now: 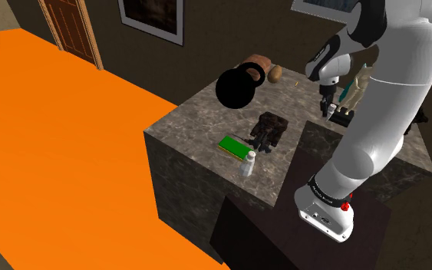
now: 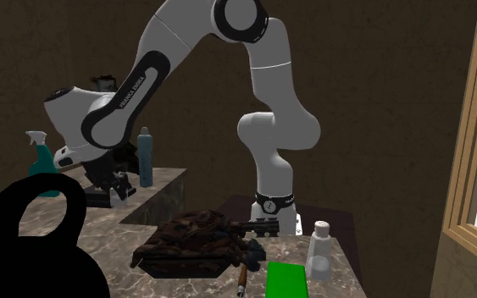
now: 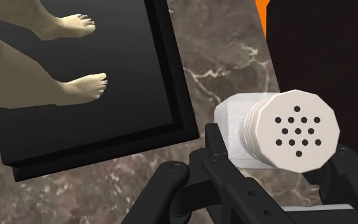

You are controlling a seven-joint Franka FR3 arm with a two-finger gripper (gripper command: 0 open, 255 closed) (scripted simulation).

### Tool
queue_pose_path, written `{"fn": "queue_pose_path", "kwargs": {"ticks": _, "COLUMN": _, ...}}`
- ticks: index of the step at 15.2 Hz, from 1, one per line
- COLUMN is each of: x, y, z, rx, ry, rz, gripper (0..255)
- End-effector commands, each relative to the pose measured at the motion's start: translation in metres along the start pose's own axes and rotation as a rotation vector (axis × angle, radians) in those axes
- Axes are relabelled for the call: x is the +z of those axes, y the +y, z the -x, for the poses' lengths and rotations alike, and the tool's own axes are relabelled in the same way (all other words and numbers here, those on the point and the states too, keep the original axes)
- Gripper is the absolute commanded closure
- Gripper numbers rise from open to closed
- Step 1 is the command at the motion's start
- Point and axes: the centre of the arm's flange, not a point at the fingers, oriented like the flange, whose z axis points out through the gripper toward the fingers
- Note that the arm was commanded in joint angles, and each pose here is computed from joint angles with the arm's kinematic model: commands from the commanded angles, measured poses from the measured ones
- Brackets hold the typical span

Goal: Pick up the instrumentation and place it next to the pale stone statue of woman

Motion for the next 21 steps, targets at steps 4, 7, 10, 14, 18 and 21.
{"fn": "queue_pose_path", "kwargs": {"ticks": 4, "x": 0.003, "y": 0.000, "z": -0.002, "rx": 0.000, "ry": 0.000, "rz": 0.000, "gripper": 255}}
{"fn": "queue_pose_path", "kwargs": {"ticks": 7, "x": 0.003, "y": 0.000, "z": -0.002, "rx": 0.000, "ry": 0.000, "rz": 0.000, "gripper": 255}}
{"fn": "queue_pose_path", "kwargs": {"ticks": 10, "x": 0.003, "y": 0.000, "z": -0.002, "rx": 0.000, "ry": 0.000, "rz": 0.000, "gripper": 0}}
{"fn": "queue_pose_path", "kwargs": {"ticks": 14, "x": -0.010, "y": 0.000, "z": -0.002, "rx": 0.000, "ry": 0.000, "rz": 0.000, "gripper": 0}}
{"fn": "queue_pose_path", "kwargs": {"ticks": 18, "x": -0.047, "y": 0.000, "z": -0.002, "rx": 0.000, "ry": 0.000, "rz": 0.000, "gripper": 0}}
{"fn": "queue_pose_path", "kwargs": {"ticks": 21, "x": -0.047, "y": 0.000, "z": -0.002, "rx": 0.000, "ry": 0.000, "rz": 0.000, "gripper": 0}}
